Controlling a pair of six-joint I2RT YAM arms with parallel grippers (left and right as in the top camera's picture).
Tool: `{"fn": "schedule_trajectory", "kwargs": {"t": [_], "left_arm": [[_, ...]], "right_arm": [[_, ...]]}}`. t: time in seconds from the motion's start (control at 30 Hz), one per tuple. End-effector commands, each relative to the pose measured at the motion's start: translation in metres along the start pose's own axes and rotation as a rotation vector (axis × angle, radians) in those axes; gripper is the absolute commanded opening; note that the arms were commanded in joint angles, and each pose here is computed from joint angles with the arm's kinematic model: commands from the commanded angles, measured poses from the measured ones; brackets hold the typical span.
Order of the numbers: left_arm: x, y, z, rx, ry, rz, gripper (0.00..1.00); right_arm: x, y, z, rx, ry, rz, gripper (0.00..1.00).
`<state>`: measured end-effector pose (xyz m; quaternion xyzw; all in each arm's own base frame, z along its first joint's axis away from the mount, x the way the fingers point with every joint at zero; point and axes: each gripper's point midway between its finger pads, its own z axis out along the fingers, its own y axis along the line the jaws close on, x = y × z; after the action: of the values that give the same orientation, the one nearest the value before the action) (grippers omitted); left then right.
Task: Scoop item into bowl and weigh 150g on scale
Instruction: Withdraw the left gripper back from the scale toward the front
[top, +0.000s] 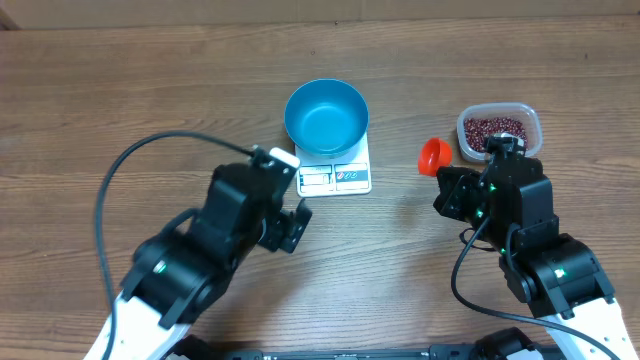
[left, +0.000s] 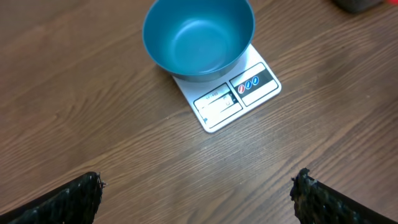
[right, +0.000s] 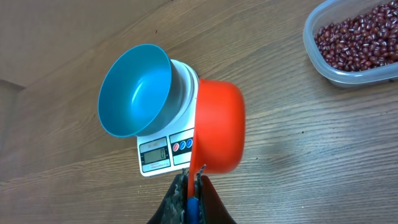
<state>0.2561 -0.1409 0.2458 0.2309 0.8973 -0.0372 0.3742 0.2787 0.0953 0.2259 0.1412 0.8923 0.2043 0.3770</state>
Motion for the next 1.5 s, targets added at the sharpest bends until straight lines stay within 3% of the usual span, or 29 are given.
{"fn": "schedule_trajectory", "kwargs": {"t": [0.0,0.2,0.4,0.73,1.47], "left_arm": [[-0.01,0.002,0.011,-0.018,-0.008,-0.055,0.99],[-0.026,0.005,0.012,0.052,-0.07,-0.106,1.0],[-0.021,-0.007,0.018,0.182,-0.071,-0.001,1.0],[-0.003,0.013,0.037,0.159,-0.044,-0.055,0.99],[0.009,0.011,0.058,0.157,-0.096,-0.034,1.0]], "right_arm": [[-0.012,0.008,-0.008,-0.02,-0.031,-0.004,0.04],[-0.011,0.006,-0.008,-0.012,-0.028,-0.026,0.04],[-0.012,0.005,-0.008,-0.007,-0.033,-0.026,0.04],[-0.012,0.004,-0.008,-0.001,-0.036,-0.026,0.04],[-0.015,0.003,-0.008,0.008,-0.05,-0.025,0.04]]}}
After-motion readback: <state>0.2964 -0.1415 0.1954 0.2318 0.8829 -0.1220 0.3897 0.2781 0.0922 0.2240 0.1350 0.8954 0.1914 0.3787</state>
